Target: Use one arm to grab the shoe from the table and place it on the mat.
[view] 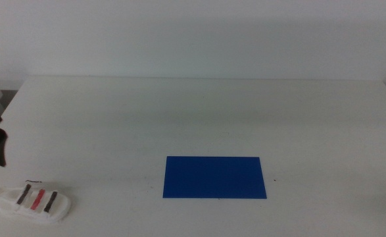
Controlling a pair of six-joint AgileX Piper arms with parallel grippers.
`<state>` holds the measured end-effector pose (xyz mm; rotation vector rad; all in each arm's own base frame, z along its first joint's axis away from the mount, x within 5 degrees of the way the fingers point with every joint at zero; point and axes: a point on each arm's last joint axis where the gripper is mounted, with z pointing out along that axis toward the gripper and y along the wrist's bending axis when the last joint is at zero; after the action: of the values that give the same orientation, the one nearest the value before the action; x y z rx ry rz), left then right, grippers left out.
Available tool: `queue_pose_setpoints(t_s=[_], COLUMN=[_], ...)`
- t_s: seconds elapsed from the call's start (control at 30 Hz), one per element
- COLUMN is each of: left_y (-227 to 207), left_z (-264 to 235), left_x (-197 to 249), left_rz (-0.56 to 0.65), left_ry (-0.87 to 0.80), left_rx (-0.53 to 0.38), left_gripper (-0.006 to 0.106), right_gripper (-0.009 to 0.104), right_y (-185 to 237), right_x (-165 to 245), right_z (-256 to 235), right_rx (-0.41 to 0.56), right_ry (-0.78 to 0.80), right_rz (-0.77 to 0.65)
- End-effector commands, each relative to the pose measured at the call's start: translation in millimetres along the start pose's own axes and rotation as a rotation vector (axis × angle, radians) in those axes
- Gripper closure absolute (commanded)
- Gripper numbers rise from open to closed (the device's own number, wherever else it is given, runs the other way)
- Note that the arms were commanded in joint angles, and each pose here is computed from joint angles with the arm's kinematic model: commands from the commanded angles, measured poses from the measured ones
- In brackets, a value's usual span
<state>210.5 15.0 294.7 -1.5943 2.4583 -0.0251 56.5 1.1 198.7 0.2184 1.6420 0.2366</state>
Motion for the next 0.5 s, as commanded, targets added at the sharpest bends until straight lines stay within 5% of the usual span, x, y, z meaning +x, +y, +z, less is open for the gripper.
queue_pose_setpoints(t_s=[0.0, 0.17, 0.47], left_y=[-7, -15, -26], left_z=[11, 30, 44], left_x=[-2, -3, -9], left_rz=[-0.070, -0.089, -0.038], left_ry=[0.015, 0.058, 0.033], left_rx=[-0.041, -0.107, -0.086], left_gripper=[0.010, 0.010, 0.010], right_gripper=[0.016, 0.016, 0.016], right_y=[0, 0, 0], right_x=[0, 0, 0], right_z=[0, 0, 0], right_rx=[-0.004, -0.004, -0.004], right_ry=[-0.010, -0.010, -0.010], right_rz=[-0.011, -0.011, -0.011])
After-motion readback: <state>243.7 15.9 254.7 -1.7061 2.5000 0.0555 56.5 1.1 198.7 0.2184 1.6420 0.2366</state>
